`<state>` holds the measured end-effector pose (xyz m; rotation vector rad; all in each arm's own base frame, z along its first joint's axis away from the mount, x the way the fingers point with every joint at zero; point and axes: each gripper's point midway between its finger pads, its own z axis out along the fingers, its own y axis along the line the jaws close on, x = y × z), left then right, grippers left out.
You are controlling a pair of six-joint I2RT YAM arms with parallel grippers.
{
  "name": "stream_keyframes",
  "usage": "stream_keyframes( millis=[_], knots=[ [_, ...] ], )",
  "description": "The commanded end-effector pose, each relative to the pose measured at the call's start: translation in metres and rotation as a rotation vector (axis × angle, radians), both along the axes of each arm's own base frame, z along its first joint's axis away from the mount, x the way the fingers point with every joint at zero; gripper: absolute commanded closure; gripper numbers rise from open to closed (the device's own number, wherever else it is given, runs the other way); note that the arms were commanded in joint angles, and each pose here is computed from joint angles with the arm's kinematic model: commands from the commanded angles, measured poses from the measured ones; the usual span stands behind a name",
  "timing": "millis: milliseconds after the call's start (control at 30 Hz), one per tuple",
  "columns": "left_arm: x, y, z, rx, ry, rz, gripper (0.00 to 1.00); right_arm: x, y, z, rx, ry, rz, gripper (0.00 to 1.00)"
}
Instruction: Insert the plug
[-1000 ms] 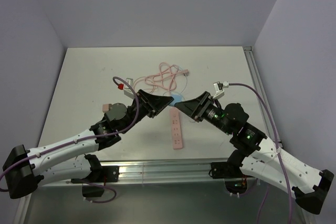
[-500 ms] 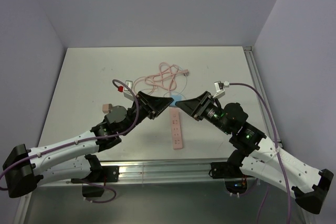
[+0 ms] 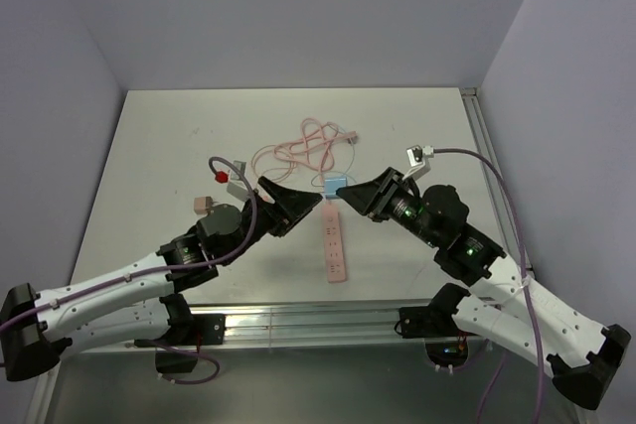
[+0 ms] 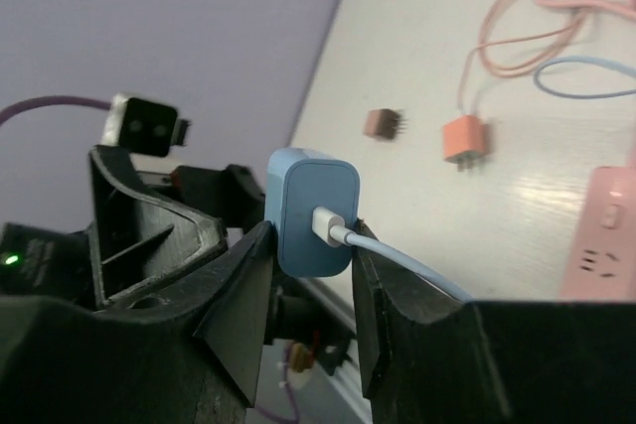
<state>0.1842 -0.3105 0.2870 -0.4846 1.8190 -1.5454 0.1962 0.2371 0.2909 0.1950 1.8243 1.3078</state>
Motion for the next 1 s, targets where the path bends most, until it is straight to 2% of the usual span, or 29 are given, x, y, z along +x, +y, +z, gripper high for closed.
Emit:
stream_keyframes(
  millis=[0,33,100,133,200,233,300,433,500,700,800,967],
  knots=[
    [0.011,0.035,-0.022,0.187,0.066,0.149,0.22,0.014,-0.016,0.019,-0.144,-0.081,-0.08,1.0],
    [0.014,0.047,-0.025,0.208,0.073,0.198,0.22,0.017,-0.017,0.001,-0.224,-0.034,-0.079,1.0],
    [0.012,0.061,-0.041,0.274,0.1,0.227,0.22,0.021,-0.018,-0.002,-0.307,-0.03,-0.076,1.0],
    [0.011,0.067,-0.041,0.274,0.101,0.237,0.23,0.025,-0.017,-0.025,-0.394,0.032,-0.066,1.0],
    [0.009,0.077,-0.054,0.318,0.116,0.257,0.24,0.03,-0.018,-0.032,-0.476,0.049,-0.074,1.0],
    [0.008,0.08,-0.055,0.319,0.114,0.257,0.28,0.034,-0.021,-0.052,-0.561,0.096,-0.089,1.0],
    [0.005,0.081,-0.067,0.347,0.118,0.241,0.33,0.037,-0.018,-0.06,-0.624,0.106,-0.099,1.0],
    [-0.001,0.067,-0.087,0.353,0.133,0.172,0.52,0.041,-0.019,-0.096,-0.804,0.169,-0.146,1.0],
    [-0.006,0.059,-0.109,0.381,0.167,0.13,0.61,0.036,-0.009,-0.112,-0.865,0.179,-0.126,1.0],
    [-0.011,0.036,-0.151,0.399,0.216,0.051,0.79,0.025,0.003,-0.144,-0.969,0.195,-0.133,1.0],
    [-0.012,0.031,-0.166,0.428,0.235,0.031,0.83,0.024,0.005,-0.153,-1.011,0.186,-0.152,1.0],
    [-0.009,0.022,-0.171,0.418,0.238,0.024,0.85,0.024,0.009,-0.169,-1.046,0.164,-0.173,1.0]
  ],
)
